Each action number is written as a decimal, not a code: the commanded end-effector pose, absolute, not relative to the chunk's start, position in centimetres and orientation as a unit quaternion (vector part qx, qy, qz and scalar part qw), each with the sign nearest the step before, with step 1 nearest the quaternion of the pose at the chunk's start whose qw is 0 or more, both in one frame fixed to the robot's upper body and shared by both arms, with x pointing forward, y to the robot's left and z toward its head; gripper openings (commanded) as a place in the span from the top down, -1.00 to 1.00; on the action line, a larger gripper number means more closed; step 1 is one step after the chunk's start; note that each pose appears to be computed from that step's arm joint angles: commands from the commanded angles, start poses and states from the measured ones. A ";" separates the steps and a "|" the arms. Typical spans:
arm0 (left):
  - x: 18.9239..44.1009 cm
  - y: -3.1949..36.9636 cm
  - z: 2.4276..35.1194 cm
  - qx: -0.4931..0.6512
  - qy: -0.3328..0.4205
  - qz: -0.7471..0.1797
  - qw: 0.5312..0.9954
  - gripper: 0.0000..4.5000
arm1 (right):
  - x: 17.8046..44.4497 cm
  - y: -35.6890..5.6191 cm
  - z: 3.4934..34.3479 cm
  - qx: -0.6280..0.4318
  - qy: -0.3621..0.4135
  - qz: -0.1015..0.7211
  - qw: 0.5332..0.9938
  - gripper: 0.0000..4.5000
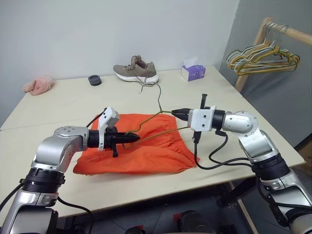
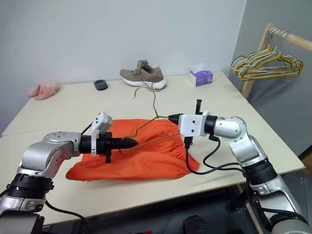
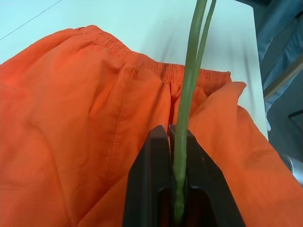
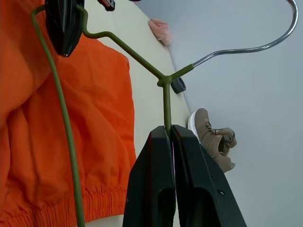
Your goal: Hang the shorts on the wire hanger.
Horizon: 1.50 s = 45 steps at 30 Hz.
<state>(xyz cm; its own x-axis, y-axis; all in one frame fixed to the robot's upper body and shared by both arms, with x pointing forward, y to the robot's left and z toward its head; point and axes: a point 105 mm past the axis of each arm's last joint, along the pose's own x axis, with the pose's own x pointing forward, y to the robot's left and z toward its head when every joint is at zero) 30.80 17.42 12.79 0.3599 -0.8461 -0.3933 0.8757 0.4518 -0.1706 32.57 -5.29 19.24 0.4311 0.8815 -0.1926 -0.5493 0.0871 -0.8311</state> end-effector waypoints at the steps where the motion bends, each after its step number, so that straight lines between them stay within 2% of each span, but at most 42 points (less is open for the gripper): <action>1: 30.8 17.5 14.4 0.065 0.188 -0.529 0.825 1.00 | 31.4 -5.0 20.3 -0.438 -0.192 0.519 0.708 0.89; 4: 30.7 17.6 14.1 0.089 0.189 -0.528 0.823 1.00 | 31.6 -6.3 21.2 -0.421 -0.167 0.513 0.729 0.55; 10: 30.4 17.3 13.7 0.155 0.176 -0.532 0.814 1.00 | 31.2 -9.6 22.3 -0.339 -0.061 0.507 0.790 -0.40; 12: 30.2 17.3 13.9 0.167 0.170 -0.535 0.810 1.00 | 30.6 -9.8 22.4 -0.316 -0.049 0.515 0.795 -0.71; 14: 29.7 17.2 14.5 0.171 0.163 -0.541 0.807 1.00 | 29.8 -10.4 20.9 -0.298 0.012 0.538 0.789 -0.98; 17: 29.1 16.9 15.1 0.165 0.160 -0.551 0.802 1.00 | 29.8 -11.1 19.6 -0.297 0.058 0.535 0.789 -0.98; 21: 28.7 16.7 16.2 0.123 0.152 -0.560 0.805 1.00 | 31.6 -11.6 16.4 -0.328 0.103 0.518 0.783 -0.98; 25: 28.4 16.7 16.5 0.111 0.153 -0.561 0.806 1.00 | 31.7 -10.9 14.3 -0.320 0.130 0.552 0.759 -0.98; 36: 27.5 16.2 16.6 0.107 0.159 -0.577 0.794 1.00 | 32.8 -9.3 12.3 -0.332 0.162 0.596 0.713 -0.98; 39: 27.4 16.2 16.6 0.110 0.160 -0.577 0.793 1.00 | 32.6 -9.1 12.0 -0.329 0.173 0.609 0.700 -0.75; 45: 27.1 16.1 16.5 0.106 0.163 -0.585 0.788 1.00 | 32.3 -8.9 11.5 -0.339 0.178 0.616 0.688 0.19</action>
<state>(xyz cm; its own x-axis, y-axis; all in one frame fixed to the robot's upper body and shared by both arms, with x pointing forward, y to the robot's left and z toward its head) 27.33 16.17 15.29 0.2658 -0.8790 -0.3959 0.9476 0.3137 -0.0601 32.05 -9.45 10.41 0.1622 0.7202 -0.6746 -0.9800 0.0379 -0.1952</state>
